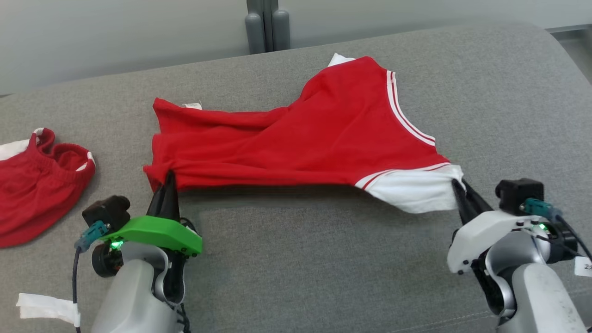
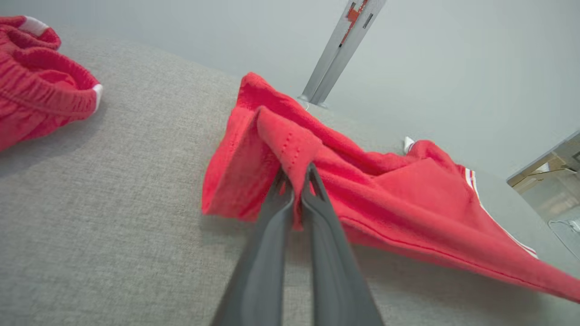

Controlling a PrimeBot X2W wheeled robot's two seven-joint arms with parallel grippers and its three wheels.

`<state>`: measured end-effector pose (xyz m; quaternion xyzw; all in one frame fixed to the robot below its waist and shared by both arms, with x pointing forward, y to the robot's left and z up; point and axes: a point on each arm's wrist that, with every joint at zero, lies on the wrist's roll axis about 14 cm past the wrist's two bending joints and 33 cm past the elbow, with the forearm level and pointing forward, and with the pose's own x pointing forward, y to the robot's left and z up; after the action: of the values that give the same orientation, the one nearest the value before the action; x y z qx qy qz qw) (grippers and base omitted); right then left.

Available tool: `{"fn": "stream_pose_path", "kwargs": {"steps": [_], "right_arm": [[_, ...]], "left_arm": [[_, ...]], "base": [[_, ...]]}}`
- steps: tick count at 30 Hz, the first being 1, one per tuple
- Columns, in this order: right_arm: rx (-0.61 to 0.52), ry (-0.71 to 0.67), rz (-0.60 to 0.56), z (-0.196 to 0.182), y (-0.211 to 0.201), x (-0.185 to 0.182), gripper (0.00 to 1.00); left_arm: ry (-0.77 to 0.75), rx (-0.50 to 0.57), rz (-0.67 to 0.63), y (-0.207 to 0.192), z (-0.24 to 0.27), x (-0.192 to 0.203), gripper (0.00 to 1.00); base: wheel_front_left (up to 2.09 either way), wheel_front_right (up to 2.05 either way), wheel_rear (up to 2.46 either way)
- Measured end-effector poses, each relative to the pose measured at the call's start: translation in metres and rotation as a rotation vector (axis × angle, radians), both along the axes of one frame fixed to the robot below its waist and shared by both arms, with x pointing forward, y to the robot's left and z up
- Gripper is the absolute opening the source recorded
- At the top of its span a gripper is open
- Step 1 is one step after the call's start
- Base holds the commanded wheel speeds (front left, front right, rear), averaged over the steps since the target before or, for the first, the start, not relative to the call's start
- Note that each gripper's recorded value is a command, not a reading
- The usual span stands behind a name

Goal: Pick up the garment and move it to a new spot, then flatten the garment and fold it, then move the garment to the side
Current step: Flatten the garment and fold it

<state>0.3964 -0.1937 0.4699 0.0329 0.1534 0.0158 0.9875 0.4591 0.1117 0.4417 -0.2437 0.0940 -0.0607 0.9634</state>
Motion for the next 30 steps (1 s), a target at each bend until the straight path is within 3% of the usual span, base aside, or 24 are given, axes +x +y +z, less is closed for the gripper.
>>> {"fn": "stream_pose_path", "kwargs": {"steps": [7, 11, 17, 22, 27, 30], "right_arm": [[0.022, -0.23, -0.08, 0.071, -0.027, 0.002, 0.0], [-0.032, -0.353, -0.108, 0.113, -0.043, 0.006, 0.0], [-0.088, -0.48, -0.069, 0.168, -0.047, 0.038, 0.0], [-0.069, -0.484, 0.002, 0.185, -0.037, 0.091, 0.0], [-0.156, -0.424, 0.056, 0.172, -0.032, 0.16, 0.0], [-0.273, -0.399, 0.077, 0.162, -0.037, 0.194, 0.0]], "left_arm": [[-0.168, -0.185, -0.086, -0.032, 0.073, 0.009, 0.0], [-0.206, -0.298, -0.171, -0.055, 0.107, 0.01, 0.0], [-0.214, -0.282, -0.281, -0.079, 0.144, 0.032, 0.0], [-0.174, -0.3, -0.312, -0.085, 0.159, 0.07, 0.0], [-0.147, -0.255, -0.245, -0.058, 0.155, 0.131, 0.0], [-0.202, -0.272, -0.212, -0.052, 0.162, 0.163, 0.0]], "base": [[0.0, 0.0, 0.0], [0.0, 0.0, 0.0], [0.0, 0.0, 0.0], [0.0, 0.0, 0.0], [0.0, 0.0, 0.0], [0.0, 0.0, 0.0]]}}
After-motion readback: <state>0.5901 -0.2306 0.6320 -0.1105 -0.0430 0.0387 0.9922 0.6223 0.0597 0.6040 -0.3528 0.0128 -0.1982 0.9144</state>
